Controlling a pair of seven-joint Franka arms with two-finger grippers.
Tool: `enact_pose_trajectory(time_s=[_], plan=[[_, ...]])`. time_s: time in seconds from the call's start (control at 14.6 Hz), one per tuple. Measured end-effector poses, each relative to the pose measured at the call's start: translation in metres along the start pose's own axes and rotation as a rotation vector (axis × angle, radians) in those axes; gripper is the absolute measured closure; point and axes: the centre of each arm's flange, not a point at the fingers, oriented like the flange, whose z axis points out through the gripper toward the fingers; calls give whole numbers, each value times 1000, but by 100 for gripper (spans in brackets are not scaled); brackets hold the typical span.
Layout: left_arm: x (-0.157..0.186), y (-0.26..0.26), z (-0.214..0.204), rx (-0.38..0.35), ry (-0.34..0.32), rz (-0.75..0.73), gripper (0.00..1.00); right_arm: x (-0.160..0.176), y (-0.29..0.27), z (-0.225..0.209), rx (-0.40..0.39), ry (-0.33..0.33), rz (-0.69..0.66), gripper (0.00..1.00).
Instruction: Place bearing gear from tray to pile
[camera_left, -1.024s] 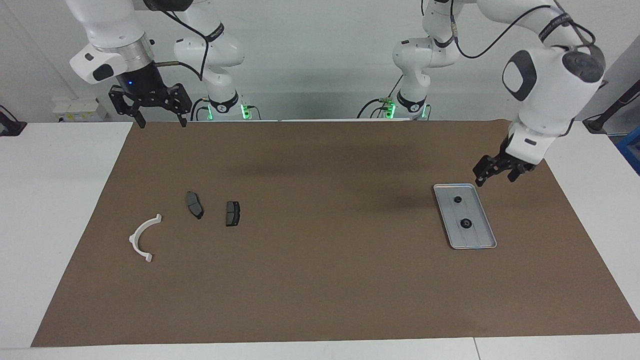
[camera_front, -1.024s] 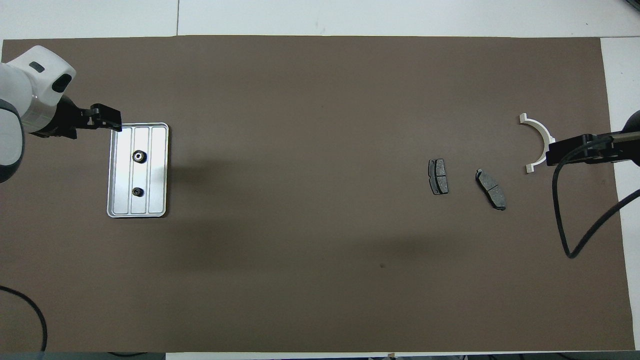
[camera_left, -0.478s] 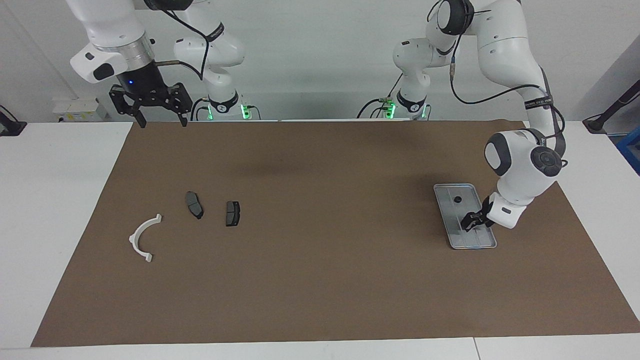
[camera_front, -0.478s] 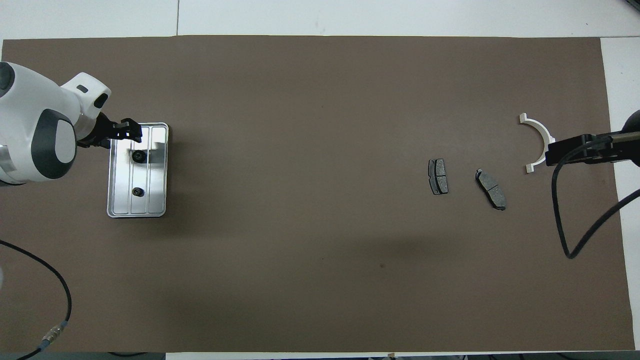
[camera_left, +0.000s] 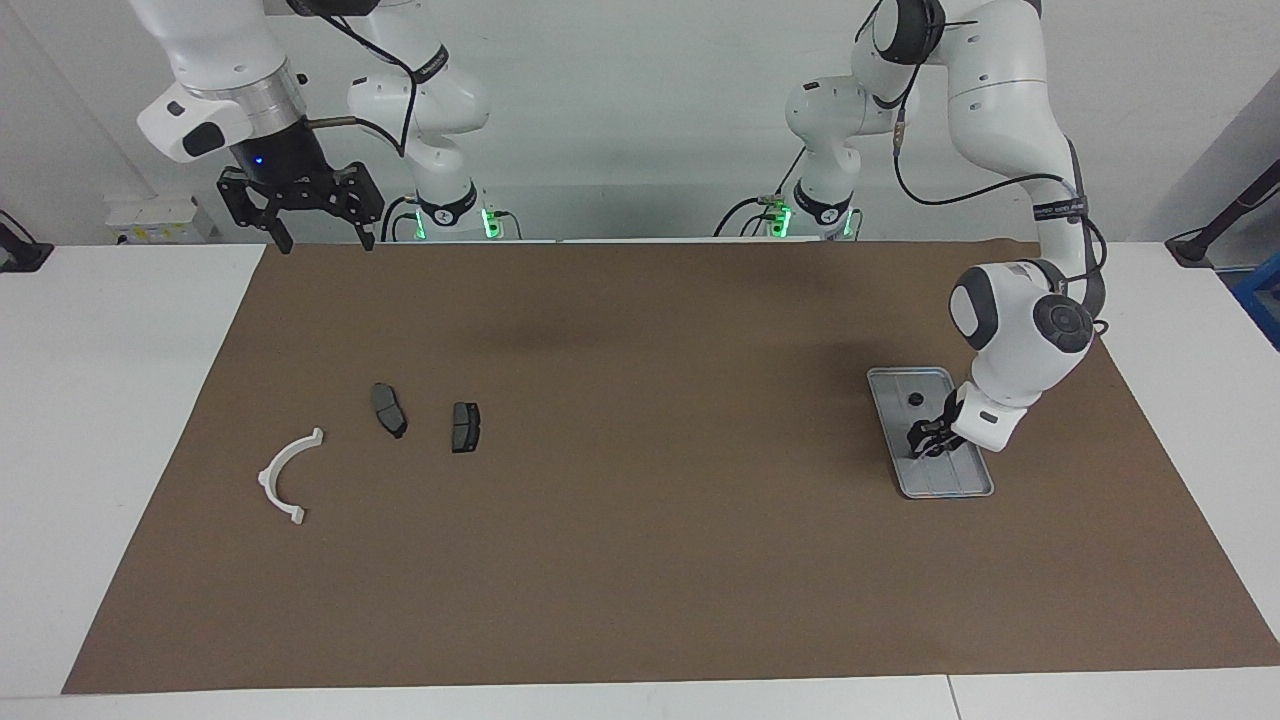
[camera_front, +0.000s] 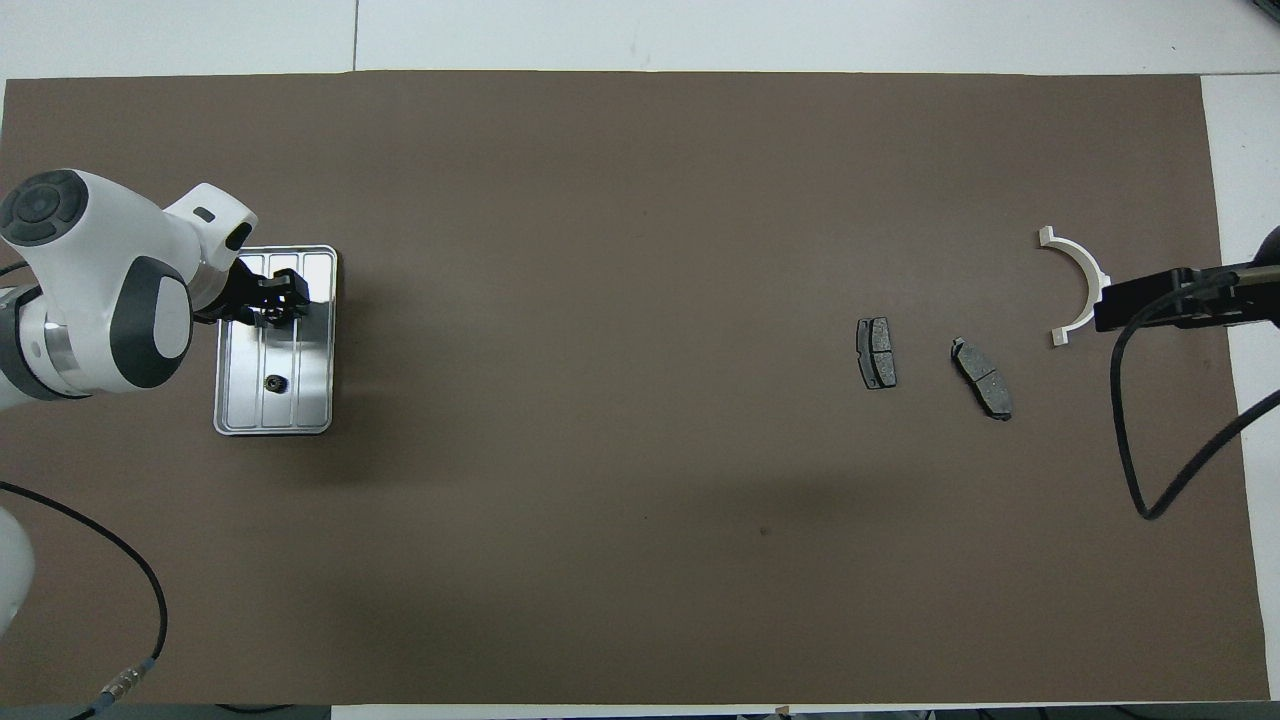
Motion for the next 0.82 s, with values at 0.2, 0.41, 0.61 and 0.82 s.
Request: enact_pose_trajectory(time_s=[0.2,0.41,0.61,0.82], plan=[[-2,0,-1,0,0,0,49,0,2,0,0,0,5,0],[-2,3,-6,-2,5,0,66,0,6,0,0,0,11,0],[5,40,-37,-27,-23,-79,66,0,8,0,0,0,14,0],[-6,169,-92,-32,-7,-213,66,0,12,0,0,1,23,0]])
